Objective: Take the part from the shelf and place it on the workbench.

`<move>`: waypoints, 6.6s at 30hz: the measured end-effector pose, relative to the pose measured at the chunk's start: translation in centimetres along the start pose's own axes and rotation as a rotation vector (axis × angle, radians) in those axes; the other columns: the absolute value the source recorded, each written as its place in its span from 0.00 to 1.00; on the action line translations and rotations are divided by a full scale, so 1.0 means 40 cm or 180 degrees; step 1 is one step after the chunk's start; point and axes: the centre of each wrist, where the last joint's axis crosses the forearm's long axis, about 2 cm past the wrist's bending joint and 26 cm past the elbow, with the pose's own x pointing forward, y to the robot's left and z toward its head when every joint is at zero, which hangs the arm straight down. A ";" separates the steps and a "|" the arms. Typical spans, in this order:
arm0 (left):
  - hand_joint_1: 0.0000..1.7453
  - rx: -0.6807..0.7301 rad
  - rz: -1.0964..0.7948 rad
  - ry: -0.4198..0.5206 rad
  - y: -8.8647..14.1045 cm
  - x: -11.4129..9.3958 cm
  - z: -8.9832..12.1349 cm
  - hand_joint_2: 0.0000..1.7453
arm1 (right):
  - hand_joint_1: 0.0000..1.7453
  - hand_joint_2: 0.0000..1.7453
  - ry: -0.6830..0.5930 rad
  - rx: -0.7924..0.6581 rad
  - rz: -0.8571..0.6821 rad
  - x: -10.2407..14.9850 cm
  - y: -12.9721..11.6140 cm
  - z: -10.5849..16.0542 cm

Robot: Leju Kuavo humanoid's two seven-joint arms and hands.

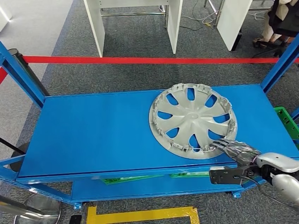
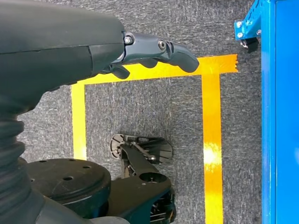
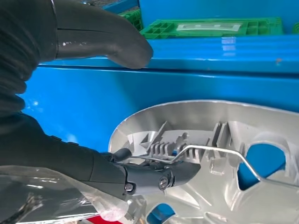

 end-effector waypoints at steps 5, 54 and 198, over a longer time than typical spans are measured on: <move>0.00 0.0004 -0.0012 0.0000 0.000 0.000 0.000 1.00 | 0.00 1.00 0.0058 -0.0052 0.0246 0.012 0.016 -0.011; 0.00 -0.0007 0.0004 -0.0026 0.001 -0.001 0.000 1.00 | 0.00 1.00 -0.0678 0.0103 0.0612 0.082 -0.038 0.038; 0.00 0.0252 0.0257 -0.0052 0.001 -0.012 0.006 1.00 | 1.00 1.00 -0.2140 -0.2368 -0.1337 0.370 0.128 -0.012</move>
